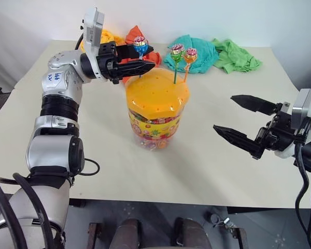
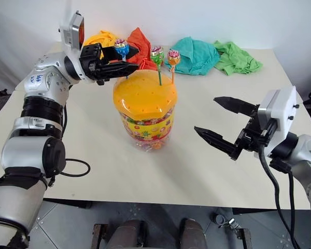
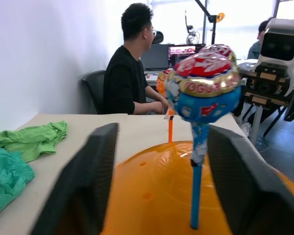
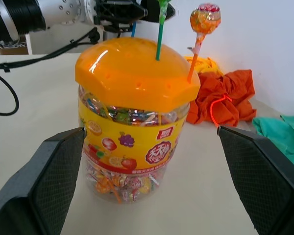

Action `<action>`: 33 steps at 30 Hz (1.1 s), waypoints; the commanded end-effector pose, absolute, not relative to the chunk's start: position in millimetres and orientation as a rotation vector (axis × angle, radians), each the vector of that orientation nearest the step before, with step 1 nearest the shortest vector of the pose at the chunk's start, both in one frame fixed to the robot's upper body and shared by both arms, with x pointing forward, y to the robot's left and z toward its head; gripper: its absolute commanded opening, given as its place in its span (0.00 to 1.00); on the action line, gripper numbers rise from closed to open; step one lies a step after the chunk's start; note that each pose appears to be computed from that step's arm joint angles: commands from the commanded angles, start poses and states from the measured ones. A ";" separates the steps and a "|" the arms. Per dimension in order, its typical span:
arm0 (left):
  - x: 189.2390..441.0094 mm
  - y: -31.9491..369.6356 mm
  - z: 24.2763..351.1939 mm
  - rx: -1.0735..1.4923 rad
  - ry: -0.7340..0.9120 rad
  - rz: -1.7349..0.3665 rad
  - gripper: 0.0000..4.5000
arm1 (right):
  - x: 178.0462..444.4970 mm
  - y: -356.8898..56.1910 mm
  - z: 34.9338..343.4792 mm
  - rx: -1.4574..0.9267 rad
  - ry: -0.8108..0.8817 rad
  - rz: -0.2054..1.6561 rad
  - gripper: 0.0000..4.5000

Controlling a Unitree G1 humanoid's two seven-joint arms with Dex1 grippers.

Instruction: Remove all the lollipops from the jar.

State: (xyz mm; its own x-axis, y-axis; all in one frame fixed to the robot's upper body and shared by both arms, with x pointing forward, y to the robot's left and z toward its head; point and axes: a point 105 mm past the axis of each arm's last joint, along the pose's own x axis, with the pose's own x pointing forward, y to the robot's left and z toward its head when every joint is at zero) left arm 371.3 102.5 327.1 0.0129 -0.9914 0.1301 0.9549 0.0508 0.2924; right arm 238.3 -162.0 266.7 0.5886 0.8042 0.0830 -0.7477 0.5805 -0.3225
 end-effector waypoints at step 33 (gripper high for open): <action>385.6 235.4 292.5 0.096 0.328 -0.604 0.01 | 208.5 -141.1 272.3 -0.252 -0.184 1.294 1.00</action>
